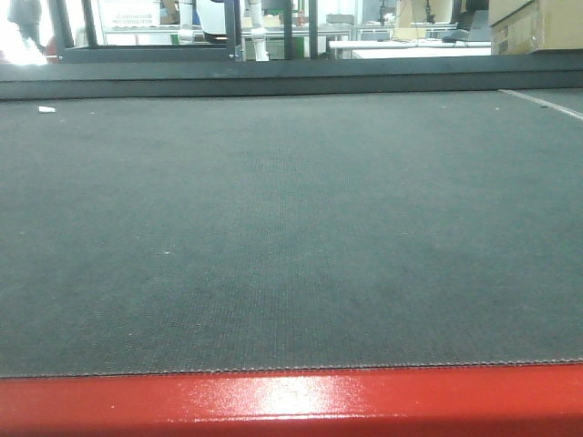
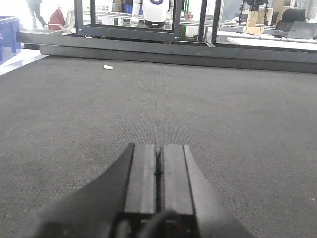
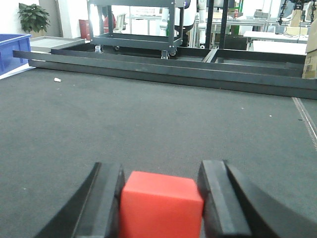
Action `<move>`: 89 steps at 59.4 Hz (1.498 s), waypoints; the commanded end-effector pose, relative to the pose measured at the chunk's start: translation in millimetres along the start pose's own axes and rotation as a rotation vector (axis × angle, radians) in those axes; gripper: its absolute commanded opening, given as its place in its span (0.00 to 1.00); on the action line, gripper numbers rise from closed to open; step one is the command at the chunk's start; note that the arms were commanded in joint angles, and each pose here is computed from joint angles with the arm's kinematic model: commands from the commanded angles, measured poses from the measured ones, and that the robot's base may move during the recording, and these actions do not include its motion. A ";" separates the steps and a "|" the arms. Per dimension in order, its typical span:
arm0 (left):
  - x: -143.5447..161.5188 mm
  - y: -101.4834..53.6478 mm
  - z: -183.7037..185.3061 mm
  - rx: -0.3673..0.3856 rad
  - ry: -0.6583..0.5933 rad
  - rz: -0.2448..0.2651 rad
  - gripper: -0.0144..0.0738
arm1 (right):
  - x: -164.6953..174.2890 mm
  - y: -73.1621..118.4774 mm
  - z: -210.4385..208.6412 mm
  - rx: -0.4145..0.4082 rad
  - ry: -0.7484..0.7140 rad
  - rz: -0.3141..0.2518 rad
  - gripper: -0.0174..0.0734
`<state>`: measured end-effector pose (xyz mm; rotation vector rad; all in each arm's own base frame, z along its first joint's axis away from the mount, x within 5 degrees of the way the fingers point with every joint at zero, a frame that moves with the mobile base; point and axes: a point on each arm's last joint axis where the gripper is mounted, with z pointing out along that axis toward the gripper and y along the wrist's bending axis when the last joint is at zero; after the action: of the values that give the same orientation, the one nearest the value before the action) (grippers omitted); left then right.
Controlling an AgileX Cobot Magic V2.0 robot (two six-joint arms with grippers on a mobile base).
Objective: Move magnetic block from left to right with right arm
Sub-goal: 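Turn the base away from the first table holding the cube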
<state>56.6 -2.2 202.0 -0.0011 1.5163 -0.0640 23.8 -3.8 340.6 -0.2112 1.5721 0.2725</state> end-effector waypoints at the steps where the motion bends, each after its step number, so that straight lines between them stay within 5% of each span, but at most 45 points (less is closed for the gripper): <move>1: -5.9 0.0 -1.3 0.001 -0.094 -0.006 0.03 | -16.2 1.4 -1.3 -0.009 -0.104 -0.029 0.37; 89: -5.8 -0.4 -1.3 0.007 -0.094 -0.007 0.03 | -16.2 1.4 -1.3 -0.009 -0.104 -0.029 0.37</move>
<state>56.6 -2.2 202.0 -0.0011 1.5163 -0.0640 23.8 -3.9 340.6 -0.2116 1.5718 0.2706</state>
